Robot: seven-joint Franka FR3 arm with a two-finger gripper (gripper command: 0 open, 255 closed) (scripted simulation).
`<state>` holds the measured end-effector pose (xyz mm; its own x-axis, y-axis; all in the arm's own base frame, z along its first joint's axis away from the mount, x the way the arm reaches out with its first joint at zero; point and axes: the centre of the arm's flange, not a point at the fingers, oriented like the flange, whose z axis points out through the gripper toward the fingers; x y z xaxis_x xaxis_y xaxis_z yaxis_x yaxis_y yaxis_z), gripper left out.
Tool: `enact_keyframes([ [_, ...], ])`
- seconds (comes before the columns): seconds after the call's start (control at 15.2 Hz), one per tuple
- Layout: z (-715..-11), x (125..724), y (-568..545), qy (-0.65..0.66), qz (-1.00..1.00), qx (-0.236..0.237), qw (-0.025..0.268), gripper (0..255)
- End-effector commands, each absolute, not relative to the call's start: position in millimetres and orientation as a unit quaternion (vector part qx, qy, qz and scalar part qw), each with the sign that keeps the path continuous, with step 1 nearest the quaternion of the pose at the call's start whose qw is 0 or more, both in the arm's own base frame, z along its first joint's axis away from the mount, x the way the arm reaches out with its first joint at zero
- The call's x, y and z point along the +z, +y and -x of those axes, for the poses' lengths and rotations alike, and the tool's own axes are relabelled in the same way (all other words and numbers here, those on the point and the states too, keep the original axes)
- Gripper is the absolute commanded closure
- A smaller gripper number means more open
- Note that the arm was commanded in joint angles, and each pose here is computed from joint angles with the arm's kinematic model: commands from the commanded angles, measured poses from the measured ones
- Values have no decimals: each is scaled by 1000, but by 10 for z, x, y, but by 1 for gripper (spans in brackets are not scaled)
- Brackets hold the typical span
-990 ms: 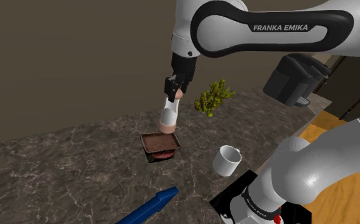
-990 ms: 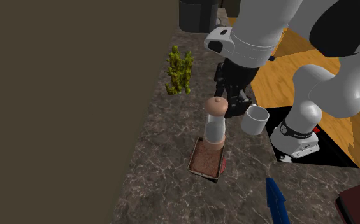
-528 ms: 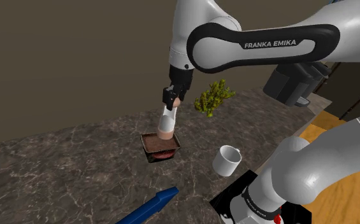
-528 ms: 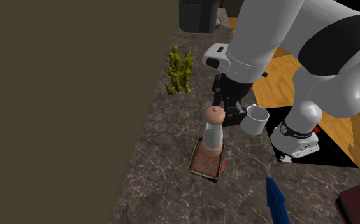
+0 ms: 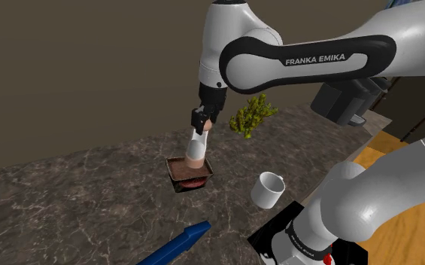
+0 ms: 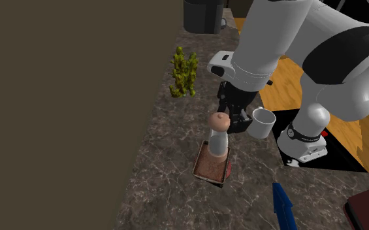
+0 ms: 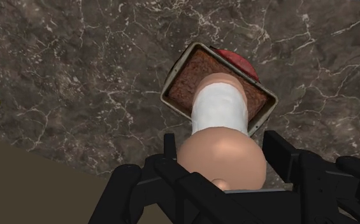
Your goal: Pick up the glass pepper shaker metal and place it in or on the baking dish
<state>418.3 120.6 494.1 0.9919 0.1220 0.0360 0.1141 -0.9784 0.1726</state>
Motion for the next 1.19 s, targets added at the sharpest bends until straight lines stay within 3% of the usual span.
enact_keyframes([
  [0.0, -4183, 4941, 1205, 59, -994, 23, 85, 255],
  [0.07, -4183, 4941, 1205, 59, -994, 23, 85, 0],
  [0.4, -4183, 4941, 1206, 59, -994, 23, 85, 0],
  [0.66, -4155, 5433, 1289, 59, -994, 23, 85, 0],
  [1.12, -4155, 5433, 1289, 59, -994, 23, 85, 0],
])
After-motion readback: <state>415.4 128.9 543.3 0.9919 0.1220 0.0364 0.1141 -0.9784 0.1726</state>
